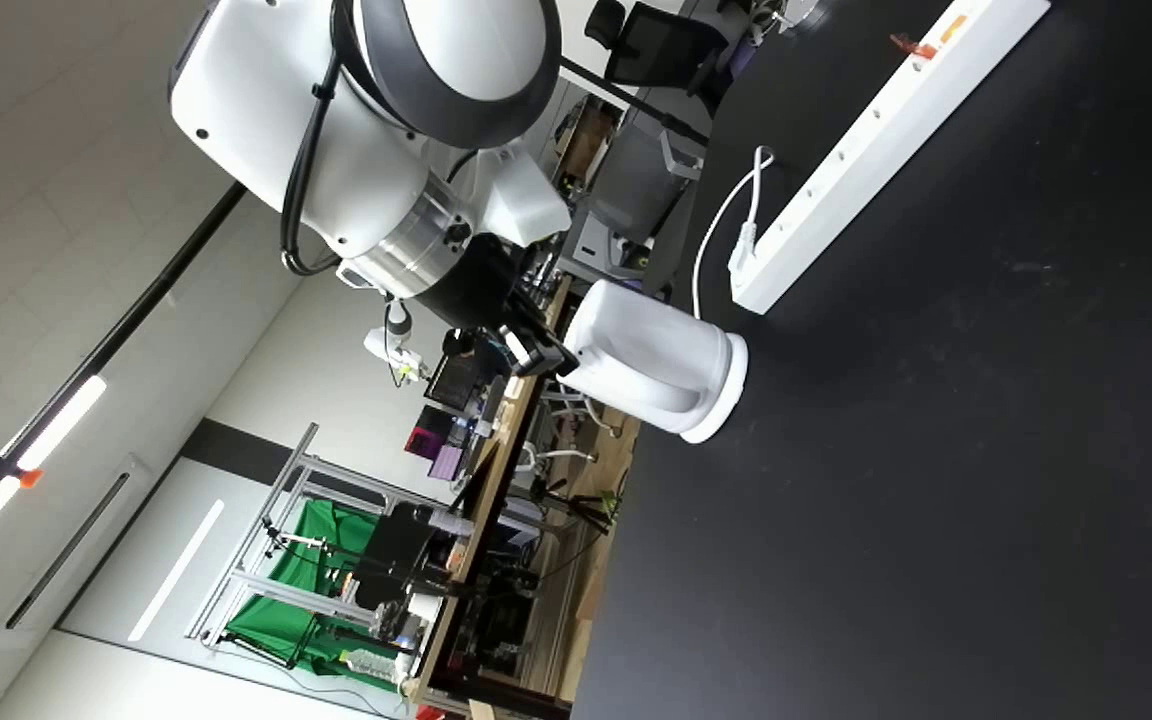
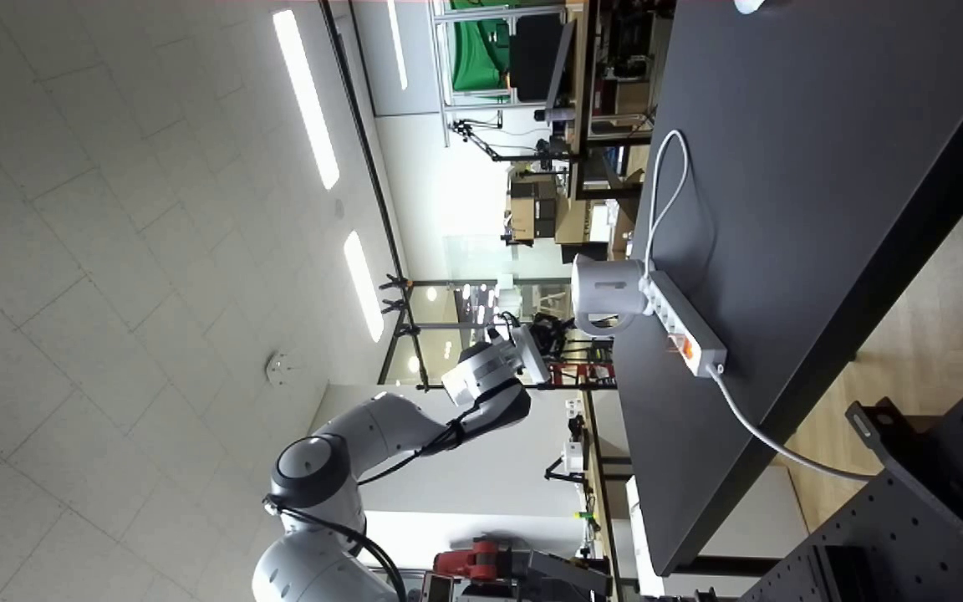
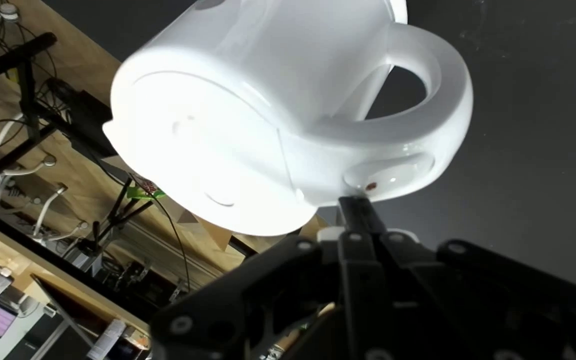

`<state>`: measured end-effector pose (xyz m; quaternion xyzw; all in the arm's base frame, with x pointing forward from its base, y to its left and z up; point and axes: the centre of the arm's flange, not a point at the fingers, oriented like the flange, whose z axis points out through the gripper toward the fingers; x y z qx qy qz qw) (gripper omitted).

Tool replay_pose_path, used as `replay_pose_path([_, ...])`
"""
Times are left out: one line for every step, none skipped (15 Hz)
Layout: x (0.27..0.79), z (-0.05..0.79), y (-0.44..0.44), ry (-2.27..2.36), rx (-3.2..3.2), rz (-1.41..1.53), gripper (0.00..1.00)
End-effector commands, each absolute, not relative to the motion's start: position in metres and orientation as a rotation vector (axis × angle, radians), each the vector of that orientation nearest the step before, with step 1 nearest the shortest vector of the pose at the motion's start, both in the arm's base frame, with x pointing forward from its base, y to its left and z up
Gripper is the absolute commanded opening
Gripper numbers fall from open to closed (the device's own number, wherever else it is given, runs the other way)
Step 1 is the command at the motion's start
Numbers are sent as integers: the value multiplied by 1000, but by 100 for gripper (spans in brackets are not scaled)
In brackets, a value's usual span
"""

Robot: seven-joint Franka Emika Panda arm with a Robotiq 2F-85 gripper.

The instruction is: Turn on the extension cable, turn on the electric kettle then turn it off

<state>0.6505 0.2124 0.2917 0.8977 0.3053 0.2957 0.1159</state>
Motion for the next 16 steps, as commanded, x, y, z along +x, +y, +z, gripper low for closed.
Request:
replay_pose_path([662,300,214,873,2636,901,0])
replay_pose_path([661,303,214,867,2633,910,0])
replay_pose_path([661,306,214,861,2631,916,0])
replay_pose_path([661,309,213,857,2631,923,0])
replay_pose_path([661,311,213,851,2631,924,0])
replay_pose_path([661,313,213,846,2633,921,0])
replay_pose_path([662,314,213,840,2639,905,0])
replay_pose_path([663,314,213,834,2646,889,0])
replay_pose_path([663,312,212,824,2664,860,0])
replay_pose_path([664,312,212,815,2678,833,0])
replay_pose_path([664,312,212,794,2688,807,0])
replay_pose_path([664,312,212,782,2697,787,0])
replay_pose_path([663,312,212,773,2702,776,0])
replay_pose_path([662,313,213,766,2705,770,0])
replay_pose_path([662,313,213,763,2707,763,0])
replay_pose_path([662,314,213,756,2715,762,0])
